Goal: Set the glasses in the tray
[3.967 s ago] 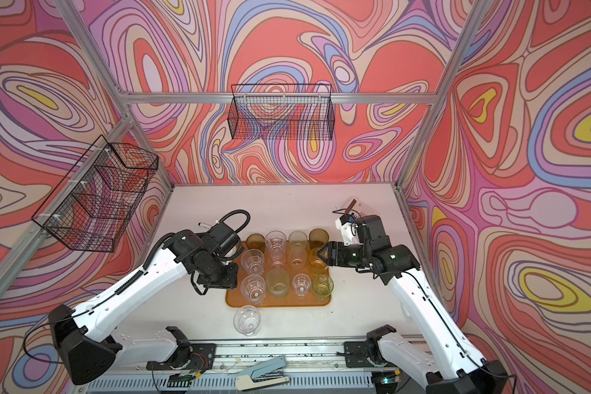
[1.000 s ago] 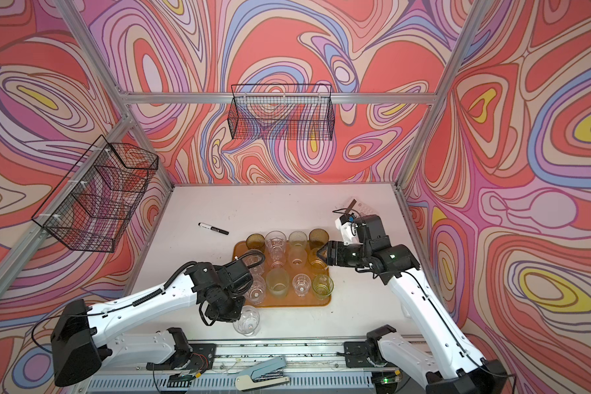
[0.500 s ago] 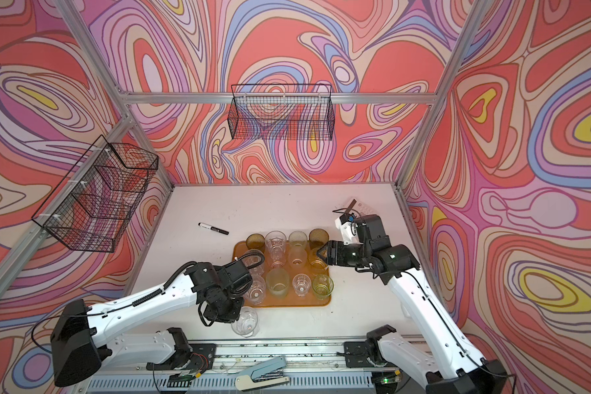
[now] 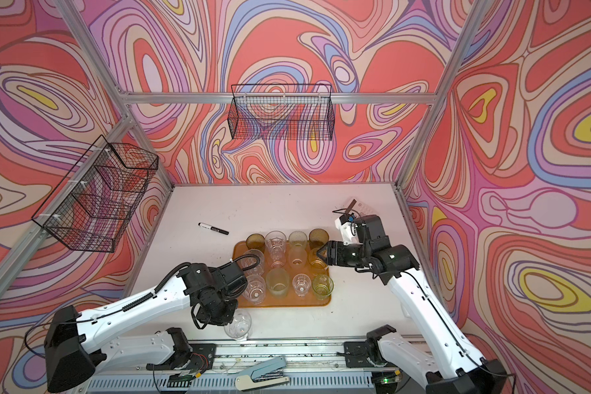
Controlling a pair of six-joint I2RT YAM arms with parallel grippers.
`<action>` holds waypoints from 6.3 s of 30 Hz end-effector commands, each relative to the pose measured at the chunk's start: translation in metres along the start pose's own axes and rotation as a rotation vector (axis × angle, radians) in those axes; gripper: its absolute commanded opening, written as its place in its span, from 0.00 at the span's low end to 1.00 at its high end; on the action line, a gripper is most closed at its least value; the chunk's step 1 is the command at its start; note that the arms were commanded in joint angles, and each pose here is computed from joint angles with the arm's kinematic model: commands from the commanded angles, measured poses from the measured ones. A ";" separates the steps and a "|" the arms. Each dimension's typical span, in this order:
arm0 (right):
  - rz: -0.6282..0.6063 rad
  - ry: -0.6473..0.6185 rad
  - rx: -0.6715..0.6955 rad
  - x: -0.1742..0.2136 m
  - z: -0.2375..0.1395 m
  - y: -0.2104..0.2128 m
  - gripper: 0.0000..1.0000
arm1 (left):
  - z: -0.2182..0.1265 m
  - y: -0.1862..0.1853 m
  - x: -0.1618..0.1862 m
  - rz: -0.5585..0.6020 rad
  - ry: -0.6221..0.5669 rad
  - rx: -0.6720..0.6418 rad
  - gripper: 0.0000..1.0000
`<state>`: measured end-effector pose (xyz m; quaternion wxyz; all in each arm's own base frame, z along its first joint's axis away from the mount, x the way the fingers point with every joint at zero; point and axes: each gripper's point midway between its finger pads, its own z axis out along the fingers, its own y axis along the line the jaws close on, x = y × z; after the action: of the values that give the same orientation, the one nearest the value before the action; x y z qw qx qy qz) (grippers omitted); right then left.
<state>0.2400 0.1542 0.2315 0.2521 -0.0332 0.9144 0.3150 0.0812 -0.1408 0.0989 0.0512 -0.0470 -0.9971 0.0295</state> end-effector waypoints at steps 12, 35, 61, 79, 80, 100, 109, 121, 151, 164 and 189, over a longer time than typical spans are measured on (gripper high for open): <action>-0.004 -0.001 -0.005 0.001 0.002 -0.001 0.71 | -0.021 0.028 0.012 -0.044 -0.018 -0.056 0.00; -0.013 -0.010 -0.005 -0.004 -0.002 0.002 0.71 | -0.055 0.053 -0.011 -0.112 -0.029 -0.026 0.00; -0.021 -0.009 0.005 -0.004 -0.004 0.002 0.71 | -0.070 0.066 -0.064 -0.119 -0.051 0.023 0.00; -0.025 -0.004 0.016 -0.004 -0.003 0.000 0.71 | -0.072 0.065 -0.103 -0.109 -0.083 0.046 0.00; -0.025 -0.002 0.018 -0.004 -0.003 -0.001 0.71 | -0.071 0.064 -0.104 -0.107 -0.084 0.047 0.00; -0.033 -0.004 0.027 -0.001 -0.006 -0.002 0.71 | -0.060 0.058 -0.135 -0.107 -0.091 0.051 0.00; -0.035 -0.005 0.032 -0.001 -0.007 -0.002 0.71 | -0.057 0.056 -0.143 -0.101 -0.092 0.056 0.00; -0.038 -0.001 0.038 -0.001 -0.008 -0.002 0.71 | -0.049 0.054 -0.153 -0.098 -0.092 0.058 0.00; -0.033 0.008 0.041 0.003 -0.006 -0.005 0.71 | -0.026 0.055 -0.151 -0.084 -0.081 0.010 0.00; -0.030 0.010 0.037 0.004 -0.006 -0.005 0.71 | -0.018 0.056 -0.149 -0.078 -0.071 -0.017 0.00; -0.028 0.014 0.038 0.004 -0.004 -0.006 0.71 | -0.012 0.055 -0.148 -0.072 -0.059 -0.048 0.00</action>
<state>0.2365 0.1487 0.2265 0.2448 -0.0386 0.9228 0.2951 0.2380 -0.1024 0.0967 0.0115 -0.0142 -0.9997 0.0161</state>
